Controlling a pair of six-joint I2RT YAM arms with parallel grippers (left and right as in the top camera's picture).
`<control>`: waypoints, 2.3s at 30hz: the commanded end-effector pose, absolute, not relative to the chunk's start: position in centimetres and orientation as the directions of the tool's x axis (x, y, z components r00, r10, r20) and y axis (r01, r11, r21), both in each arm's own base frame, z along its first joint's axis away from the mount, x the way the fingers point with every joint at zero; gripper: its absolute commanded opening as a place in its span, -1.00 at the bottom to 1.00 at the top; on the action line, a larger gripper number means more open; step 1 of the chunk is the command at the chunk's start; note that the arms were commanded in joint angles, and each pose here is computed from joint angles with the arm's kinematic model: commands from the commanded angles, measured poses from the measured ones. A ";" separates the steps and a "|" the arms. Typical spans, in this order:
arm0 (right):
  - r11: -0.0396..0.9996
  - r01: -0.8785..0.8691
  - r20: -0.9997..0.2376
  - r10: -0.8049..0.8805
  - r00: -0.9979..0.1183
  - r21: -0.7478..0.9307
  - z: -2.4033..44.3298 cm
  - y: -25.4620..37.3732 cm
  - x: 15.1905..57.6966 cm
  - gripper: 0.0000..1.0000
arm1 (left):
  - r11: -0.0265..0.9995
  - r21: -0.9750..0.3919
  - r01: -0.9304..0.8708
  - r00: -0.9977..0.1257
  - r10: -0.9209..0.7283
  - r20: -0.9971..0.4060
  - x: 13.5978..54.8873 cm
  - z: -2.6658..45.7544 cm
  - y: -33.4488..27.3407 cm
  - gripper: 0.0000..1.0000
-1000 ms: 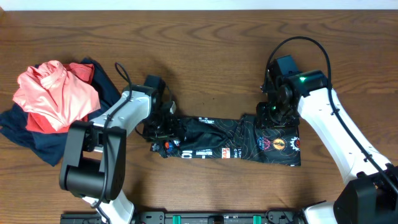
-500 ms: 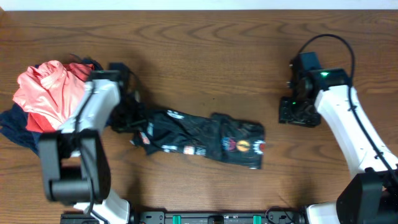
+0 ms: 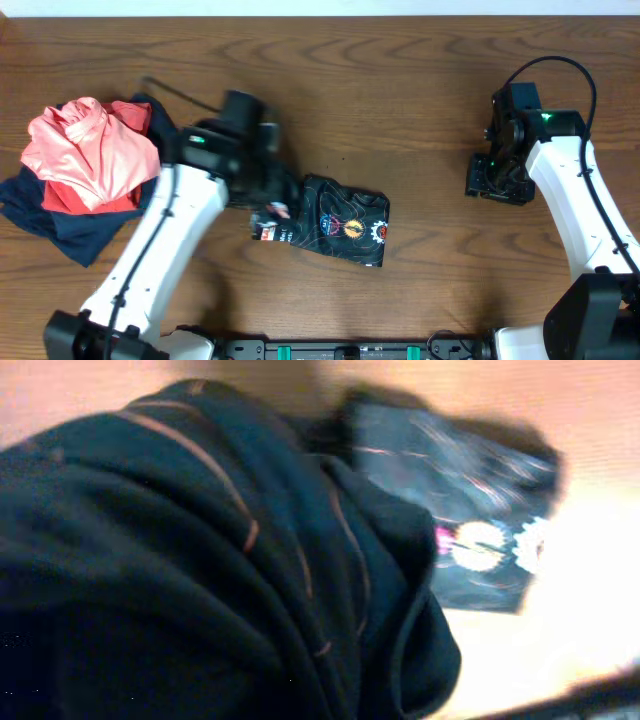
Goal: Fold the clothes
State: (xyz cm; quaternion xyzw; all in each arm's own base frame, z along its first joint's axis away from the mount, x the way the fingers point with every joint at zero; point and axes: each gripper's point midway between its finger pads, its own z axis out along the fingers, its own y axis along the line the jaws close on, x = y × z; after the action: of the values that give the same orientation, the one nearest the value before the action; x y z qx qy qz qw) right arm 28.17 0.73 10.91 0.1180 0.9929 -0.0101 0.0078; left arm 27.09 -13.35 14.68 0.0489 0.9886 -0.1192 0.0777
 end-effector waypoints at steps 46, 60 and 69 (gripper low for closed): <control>0.984 0.174 0.022 0.173 -0.985 0.027 10.8 1.5 27.3 0.31 | 0.839 -0.527 0.137 -0.988 0.155 -0.009 30.3 6.9 -16.6 0.86; 0.984 0.174 0.026 0.173 -0.985 0.026 10.8 1.4 27.2 0.31 | 0.789 -0.593 0.158 -0.937 0.310 0.161 26.9 0.0 -20.5 0.55; 0.986 0.167 0.033 0.166 -0.986 0.023 10.8 1.4 27.0 0.31 | 0.788 -0.584 0.194 -0.941 0.319 0.117 27.7 0.0 -20.8 -0.88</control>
State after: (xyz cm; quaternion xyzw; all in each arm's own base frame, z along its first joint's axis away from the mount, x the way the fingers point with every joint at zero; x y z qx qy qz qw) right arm 27.14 1.53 10.80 0.0882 0.9959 0.0116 -0.0155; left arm 27.59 -21.53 0.64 0.1378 0.9364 -0.3056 -0.1041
